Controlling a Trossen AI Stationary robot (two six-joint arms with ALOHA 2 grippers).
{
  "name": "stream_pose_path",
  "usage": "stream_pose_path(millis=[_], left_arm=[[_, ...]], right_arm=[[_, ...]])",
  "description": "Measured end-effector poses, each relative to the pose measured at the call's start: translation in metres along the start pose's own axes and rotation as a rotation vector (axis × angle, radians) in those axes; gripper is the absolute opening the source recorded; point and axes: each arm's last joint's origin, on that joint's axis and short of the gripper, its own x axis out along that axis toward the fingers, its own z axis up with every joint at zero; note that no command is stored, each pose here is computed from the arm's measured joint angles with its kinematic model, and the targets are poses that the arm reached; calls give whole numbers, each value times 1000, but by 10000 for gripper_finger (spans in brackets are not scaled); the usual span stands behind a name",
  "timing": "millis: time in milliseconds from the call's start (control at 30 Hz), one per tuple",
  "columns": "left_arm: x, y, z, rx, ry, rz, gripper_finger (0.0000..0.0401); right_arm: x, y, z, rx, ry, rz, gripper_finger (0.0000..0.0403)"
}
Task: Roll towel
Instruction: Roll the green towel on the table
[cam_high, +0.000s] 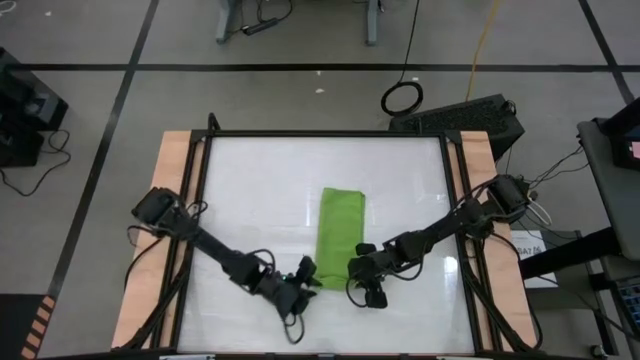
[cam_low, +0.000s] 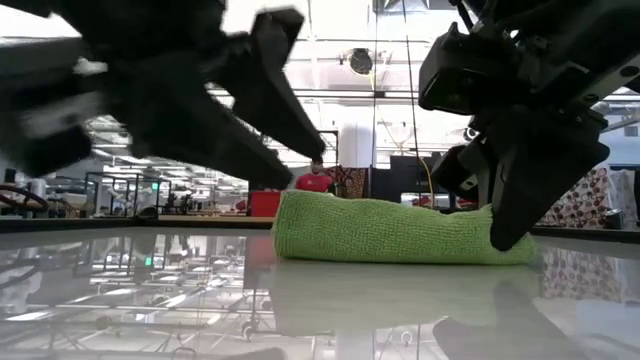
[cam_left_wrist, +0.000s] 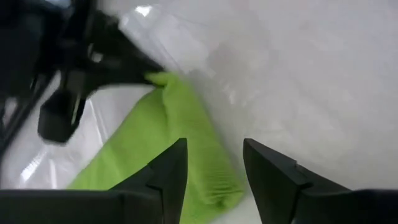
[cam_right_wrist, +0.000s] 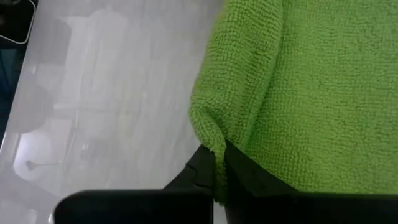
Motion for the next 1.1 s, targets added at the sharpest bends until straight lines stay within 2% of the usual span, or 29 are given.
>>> stream_pose_path(millis=[200, 567, 700, 900, 1100], left_arm=[[3, -9, 0, 82, 22, 27, 163], [23, -6, -23, 88, 145, 18, 200], [26, -5, -28, 37, 159, -18, 197], [29, 3, -35, -84, 183, -34, 161], [32, 8, -40, -96, 201, -31, 75]], right_arm=[[0, -3, 2, 8, -3, 16, 0], [-1, -3, 4, 15, -16, 20, 0], [-1, -3, 4, 16, -19, 21, 0], [-1, -2, 6, 12, -41, 30, 0], [-1, -2, 7, 20, -43, 30, 3]])
